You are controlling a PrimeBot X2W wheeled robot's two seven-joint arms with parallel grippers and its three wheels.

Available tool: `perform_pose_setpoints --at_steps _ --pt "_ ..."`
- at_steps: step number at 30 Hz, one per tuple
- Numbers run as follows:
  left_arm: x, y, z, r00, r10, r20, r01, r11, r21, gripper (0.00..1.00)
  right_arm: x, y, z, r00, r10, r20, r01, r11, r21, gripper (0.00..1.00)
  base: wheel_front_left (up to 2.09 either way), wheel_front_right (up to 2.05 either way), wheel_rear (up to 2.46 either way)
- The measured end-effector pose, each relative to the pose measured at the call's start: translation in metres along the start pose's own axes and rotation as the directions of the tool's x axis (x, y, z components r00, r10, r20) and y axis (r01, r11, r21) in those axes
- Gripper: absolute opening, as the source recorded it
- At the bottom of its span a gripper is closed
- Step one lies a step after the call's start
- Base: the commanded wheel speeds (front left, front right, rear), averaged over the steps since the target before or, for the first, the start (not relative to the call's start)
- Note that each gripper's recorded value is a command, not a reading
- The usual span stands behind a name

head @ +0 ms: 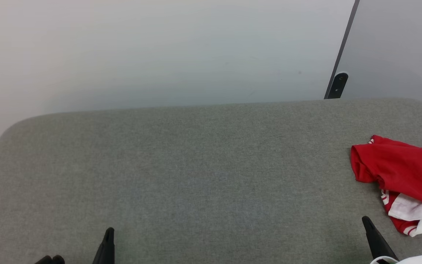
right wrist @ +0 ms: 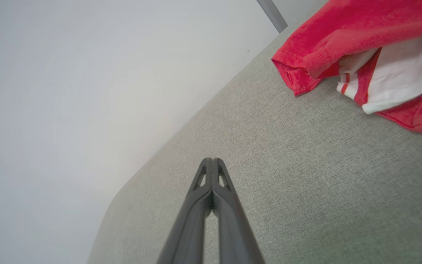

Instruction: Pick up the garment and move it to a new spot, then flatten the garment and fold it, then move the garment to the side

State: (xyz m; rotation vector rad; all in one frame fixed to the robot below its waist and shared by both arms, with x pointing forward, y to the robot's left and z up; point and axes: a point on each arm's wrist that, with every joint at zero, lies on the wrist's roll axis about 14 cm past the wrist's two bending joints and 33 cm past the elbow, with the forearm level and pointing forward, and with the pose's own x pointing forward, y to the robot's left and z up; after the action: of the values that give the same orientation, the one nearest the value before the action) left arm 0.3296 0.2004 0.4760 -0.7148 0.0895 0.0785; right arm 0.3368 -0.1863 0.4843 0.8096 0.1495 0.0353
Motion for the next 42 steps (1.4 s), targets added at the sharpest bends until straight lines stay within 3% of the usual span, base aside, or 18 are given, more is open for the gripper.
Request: perform_pose_setpoints --at_steps 20,42 --pt "0.016 -0.004 0.004 1.0 -0.01 -0.009 0.007 0.968 -0.25 0.0 0.014 0.003 0.01 0.999 0.018 0.043 -0.027 0.974 0.226 0.0 0.0 0.0 0.0" --pt "0.031 -0.011 0.01 0.999 -0.035 -0.001 0.03 0.883 -0.468 0.0 0.027 0.006 0.019 0.996 0.024 0.084 -0.057 0.907 0.416 0.0 0.0 0.0 0.0"
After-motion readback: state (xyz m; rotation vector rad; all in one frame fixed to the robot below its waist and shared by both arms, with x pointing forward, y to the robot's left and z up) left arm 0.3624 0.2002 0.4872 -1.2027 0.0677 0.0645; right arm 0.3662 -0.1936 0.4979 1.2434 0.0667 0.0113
